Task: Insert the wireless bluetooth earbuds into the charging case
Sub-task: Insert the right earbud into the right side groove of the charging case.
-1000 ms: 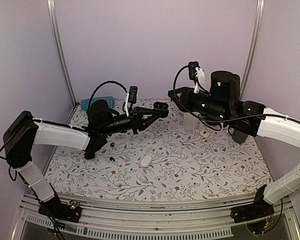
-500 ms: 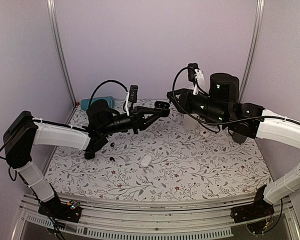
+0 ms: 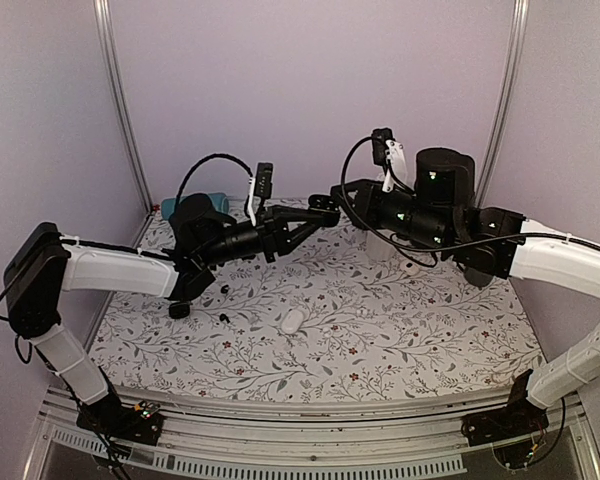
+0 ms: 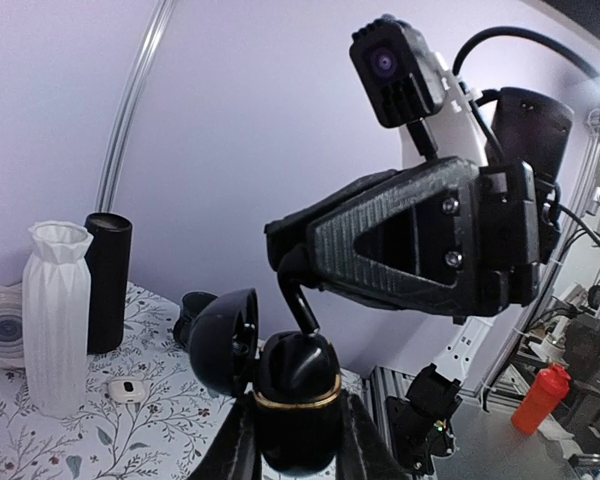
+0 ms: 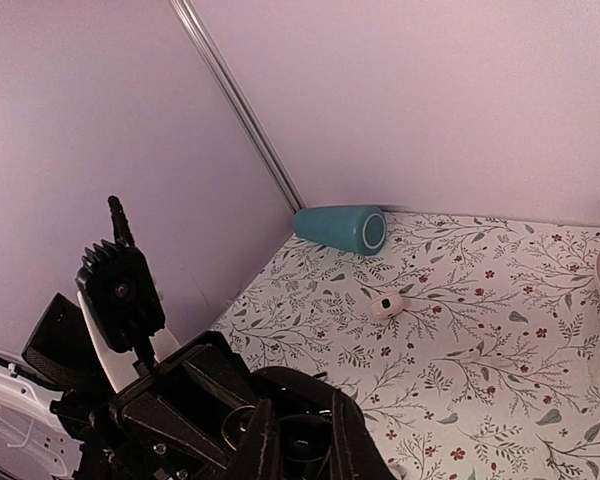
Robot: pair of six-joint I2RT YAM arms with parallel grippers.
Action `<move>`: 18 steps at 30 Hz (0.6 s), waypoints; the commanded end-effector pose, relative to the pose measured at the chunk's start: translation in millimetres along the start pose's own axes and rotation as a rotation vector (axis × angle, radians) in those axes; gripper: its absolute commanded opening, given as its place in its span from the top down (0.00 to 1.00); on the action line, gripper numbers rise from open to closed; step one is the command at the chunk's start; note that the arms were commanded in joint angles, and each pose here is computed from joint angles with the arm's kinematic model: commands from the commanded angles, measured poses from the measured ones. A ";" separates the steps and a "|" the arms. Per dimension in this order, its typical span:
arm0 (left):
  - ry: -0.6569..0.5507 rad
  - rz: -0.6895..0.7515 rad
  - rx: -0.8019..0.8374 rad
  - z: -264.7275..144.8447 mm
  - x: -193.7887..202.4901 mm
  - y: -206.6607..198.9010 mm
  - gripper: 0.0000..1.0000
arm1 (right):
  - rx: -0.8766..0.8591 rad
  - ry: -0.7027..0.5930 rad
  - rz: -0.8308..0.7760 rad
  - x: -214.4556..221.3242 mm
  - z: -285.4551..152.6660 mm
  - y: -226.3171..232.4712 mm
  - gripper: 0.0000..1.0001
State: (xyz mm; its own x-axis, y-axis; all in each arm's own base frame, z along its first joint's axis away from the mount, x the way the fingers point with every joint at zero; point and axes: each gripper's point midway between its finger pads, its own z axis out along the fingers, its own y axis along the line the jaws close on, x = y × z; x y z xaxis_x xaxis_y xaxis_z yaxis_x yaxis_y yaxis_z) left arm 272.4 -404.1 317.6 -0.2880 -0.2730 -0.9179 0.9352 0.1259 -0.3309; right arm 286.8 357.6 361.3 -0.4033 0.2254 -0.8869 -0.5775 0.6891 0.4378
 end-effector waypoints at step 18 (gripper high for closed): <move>-0.090 0.051 0.059 2.2 -41.1 -27.8 1.00 | 0.041 0.012 -0.043 14.2 6.4 -3.5 0.88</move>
State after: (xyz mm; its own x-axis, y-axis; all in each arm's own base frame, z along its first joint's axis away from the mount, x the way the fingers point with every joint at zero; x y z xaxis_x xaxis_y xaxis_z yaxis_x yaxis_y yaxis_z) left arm 268.9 -404.9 321.8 -0.2876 -0.2737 -0.9178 0.9383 0.1118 -0.3273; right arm 287.6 360.1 358.4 -0.3894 0.2199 -0.8944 -0.5694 0.7058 0.4215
